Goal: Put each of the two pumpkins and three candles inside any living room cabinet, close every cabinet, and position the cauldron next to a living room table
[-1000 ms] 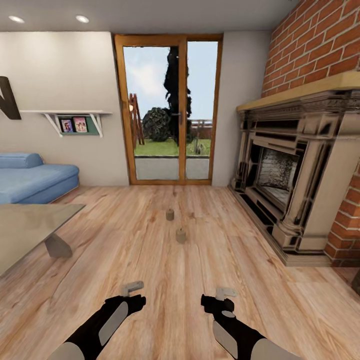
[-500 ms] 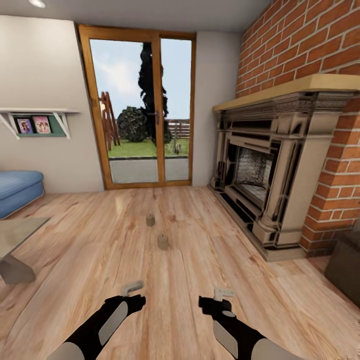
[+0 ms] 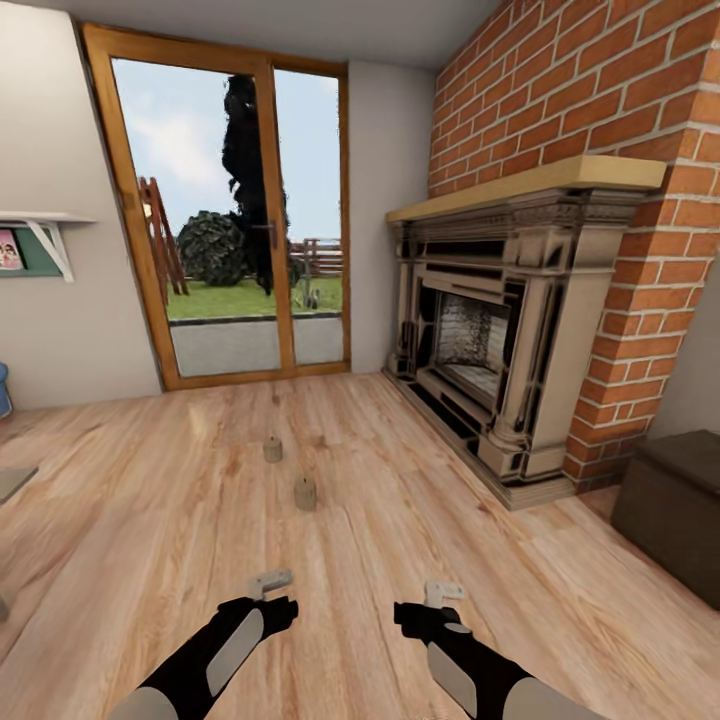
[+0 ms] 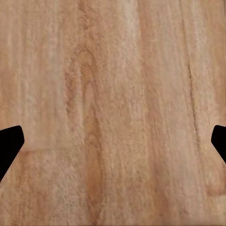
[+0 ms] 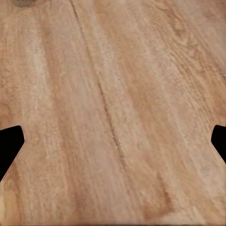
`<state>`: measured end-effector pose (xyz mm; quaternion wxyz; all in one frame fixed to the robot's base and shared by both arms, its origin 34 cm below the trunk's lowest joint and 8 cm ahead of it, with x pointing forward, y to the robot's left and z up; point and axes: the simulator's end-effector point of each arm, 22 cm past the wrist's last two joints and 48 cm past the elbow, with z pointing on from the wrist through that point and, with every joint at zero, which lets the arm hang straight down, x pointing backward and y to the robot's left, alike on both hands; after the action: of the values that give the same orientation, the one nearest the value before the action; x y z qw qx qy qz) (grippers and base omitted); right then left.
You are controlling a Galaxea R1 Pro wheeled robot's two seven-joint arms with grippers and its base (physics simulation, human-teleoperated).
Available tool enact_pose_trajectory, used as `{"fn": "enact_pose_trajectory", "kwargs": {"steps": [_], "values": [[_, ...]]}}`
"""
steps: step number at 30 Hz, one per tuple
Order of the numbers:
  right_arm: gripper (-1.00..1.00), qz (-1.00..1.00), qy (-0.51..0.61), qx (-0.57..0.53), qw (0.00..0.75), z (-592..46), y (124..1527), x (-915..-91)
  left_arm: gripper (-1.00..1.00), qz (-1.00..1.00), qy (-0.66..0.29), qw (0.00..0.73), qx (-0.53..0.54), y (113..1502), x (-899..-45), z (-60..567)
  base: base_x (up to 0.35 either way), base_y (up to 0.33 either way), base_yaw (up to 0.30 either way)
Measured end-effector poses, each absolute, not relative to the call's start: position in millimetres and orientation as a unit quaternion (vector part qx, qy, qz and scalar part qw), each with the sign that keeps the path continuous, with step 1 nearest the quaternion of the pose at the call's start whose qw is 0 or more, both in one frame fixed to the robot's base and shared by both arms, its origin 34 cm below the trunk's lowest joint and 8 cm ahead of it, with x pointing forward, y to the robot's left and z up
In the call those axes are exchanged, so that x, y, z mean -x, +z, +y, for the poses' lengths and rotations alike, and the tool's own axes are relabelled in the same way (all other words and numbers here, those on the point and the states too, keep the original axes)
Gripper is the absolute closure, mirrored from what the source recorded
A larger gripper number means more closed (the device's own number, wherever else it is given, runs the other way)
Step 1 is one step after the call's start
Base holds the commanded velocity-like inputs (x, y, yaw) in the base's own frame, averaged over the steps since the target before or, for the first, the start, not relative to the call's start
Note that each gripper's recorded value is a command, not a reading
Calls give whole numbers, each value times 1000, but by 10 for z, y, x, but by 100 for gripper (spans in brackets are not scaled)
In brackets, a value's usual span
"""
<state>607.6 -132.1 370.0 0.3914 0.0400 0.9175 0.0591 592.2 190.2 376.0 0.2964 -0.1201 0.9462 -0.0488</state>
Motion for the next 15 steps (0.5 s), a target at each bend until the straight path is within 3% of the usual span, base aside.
{"fn": "enact_pose_trajectory", "kwargs": {"steps": [15], "values": [[-100,916,109,-83,378,-1191,3686,-6044,-100,943,-54,308,112,3869,-6005,1848,0,328,-297]]}}
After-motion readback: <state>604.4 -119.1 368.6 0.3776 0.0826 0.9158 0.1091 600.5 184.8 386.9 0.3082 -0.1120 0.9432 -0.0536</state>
